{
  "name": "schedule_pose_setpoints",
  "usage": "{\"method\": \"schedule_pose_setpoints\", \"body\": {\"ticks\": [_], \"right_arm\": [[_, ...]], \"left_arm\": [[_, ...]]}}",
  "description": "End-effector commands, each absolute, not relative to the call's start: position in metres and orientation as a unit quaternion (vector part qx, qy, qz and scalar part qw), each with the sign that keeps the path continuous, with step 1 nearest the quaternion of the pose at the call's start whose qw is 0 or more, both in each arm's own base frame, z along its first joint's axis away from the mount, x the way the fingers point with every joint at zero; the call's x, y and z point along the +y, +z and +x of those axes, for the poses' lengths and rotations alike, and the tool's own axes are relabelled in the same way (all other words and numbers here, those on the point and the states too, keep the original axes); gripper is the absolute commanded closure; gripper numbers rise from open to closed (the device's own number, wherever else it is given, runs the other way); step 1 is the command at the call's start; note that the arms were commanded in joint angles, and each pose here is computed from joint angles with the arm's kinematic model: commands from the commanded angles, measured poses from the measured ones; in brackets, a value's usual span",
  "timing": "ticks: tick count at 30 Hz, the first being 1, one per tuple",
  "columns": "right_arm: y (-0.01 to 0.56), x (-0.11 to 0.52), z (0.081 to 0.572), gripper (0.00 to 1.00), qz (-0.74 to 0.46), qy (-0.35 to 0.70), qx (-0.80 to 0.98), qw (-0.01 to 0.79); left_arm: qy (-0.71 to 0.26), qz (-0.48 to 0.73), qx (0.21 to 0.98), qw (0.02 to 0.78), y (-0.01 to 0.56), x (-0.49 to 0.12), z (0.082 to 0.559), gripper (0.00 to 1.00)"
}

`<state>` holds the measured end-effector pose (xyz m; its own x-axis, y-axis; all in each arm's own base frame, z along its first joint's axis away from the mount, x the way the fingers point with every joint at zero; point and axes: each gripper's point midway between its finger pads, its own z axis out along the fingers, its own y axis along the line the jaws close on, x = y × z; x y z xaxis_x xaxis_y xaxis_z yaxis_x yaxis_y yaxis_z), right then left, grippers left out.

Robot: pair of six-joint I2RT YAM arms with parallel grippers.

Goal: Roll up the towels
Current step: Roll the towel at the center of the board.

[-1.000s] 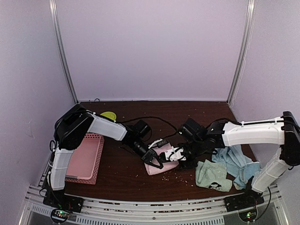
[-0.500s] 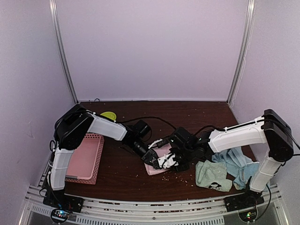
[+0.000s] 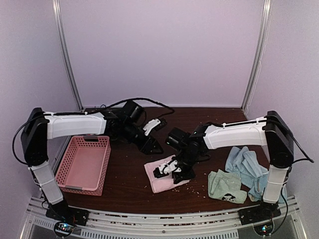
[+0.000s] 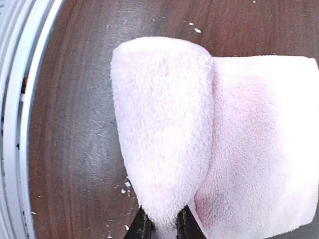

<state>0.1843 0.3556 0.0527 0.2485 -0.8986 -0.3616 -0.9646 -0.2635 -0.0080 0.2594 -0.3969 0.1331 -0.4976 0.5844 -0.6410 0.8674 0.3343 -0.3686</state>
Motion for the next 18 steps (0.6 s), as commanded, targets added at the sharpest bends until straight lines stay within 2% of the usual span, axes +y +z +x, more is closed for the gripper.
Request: {"method": "schedule_pose_setpoints", "body": {"ticks": [1, 5, 9, 13, 18], "right_arm": [[0.045, 0.331, 0.146, 0.98, -0.746, 0.202, 0.633, -0.050], [0.040, 0.345, 0.161, 0.98, -0.721, 0.234, 0.644, -0.101], [0.017, 0.353, 0.179, 0.98, -0.681, 0.261, 0.666, -0.156], [-0.011, 0.349, 0.197, 0.98, -0.650, 0.258, 0.693, -0.176], [-0.032, 0.343, 0.203, 0.97, -0.632, 0.259, 0.705, -0.194]], "left_arm": [[-0.254, 0.418, 0.818, 0.302, 0.157, -0.363, 0.292, 0.52], [-0.253, 0.390, 0.780, 0.419, 0.212, -0.342, 0.290, 0.50], [-0.257, 0.421, 0.704, 0.512, 0.269, -0.341, 0.251, 0.41], [-0.214, 0.505, 0.668, 0.503, 0.266, -0.365, 0.206, 0.40], [-0.175, 0.594, 0.665, 0.419, 0.202, -0.390, 0.168, 0.40]]}}
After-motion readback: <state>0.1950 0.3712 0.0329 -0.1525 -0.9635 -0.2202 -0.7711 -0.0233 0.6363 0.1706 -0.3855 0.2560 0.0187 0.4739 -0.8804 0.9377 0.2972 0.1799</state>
